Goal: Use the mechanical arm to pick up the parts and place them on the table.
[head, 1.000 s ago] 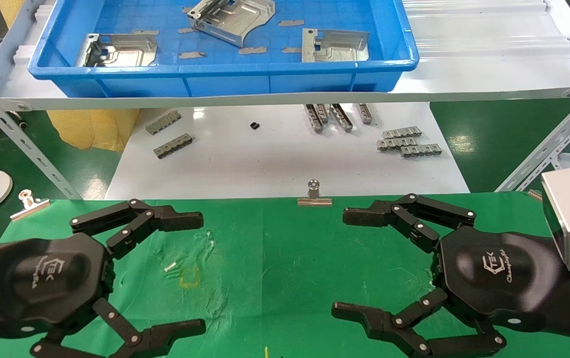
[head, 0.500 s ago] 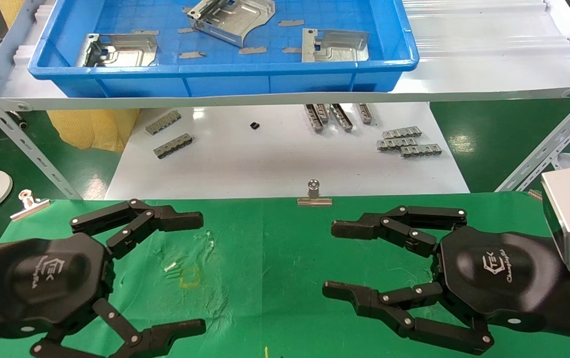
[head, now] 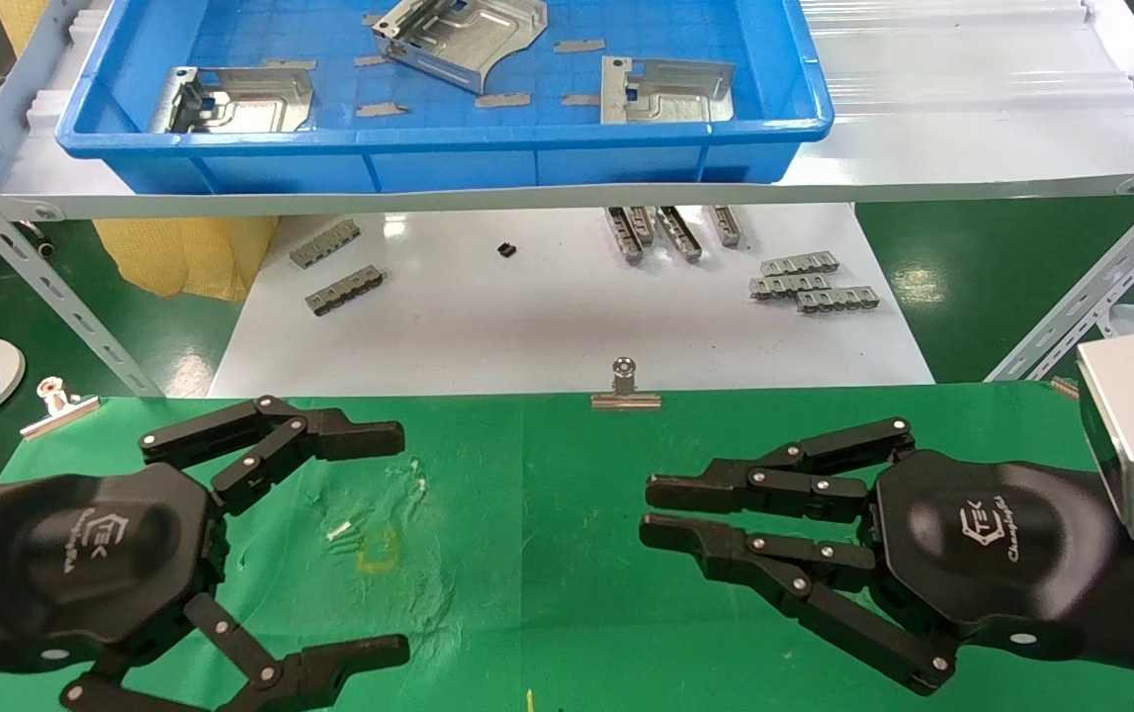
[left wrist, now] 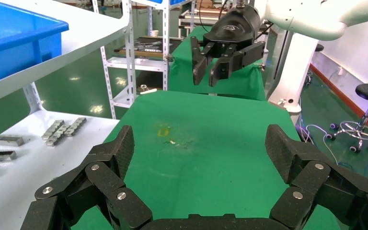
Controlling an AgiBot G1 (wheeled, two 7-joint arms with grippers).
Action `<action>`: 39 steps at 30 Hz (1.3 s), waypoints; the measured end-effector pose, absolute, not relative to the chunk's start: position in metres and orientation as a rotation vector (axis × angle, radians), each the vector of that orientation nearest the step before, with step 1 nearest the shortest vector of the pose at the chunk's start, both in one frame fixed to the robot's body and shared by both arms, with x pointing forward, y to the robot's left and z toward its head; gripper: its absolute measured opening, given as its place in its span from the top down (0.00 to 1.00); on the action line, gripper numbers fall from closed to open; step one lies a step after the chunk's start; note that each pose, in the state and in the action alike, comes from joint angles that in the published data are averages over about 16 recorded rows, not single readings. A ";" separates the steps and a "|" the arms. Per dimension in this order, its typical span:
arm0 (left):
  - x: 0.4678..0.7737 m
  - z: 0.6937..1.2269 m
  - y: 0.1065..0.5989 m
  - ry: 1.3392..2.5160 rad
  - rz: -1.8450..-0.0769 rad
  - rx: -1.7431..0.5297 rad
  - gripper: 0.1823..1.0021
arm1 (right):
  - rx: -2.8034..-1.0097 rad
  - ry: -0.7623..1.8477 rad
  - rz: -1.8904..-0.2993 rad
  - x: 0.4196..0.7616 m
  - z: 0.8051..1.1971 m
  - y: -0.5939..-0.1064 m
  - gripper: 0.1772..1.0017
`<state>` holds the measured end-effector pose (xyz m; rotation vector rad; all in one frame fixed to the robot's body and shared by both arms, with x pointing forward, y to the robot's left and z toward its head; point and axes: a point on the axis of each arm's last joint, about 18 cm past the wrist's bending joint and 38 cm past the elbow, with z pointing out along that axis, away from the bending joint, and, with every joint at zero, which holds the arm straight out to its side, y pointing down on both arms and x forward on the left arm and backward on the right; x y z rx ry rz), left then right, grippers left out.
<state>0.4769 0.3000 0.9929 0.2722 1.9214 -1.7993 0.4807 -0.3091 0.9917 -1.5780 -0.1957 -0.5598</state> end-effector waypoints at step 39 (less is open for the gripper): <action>0.547 1.104 0.297 1.662 -1.602 0.252 0.00 | -1.578 -0.196 -0.560 0.481 0.992 -0.309 0.95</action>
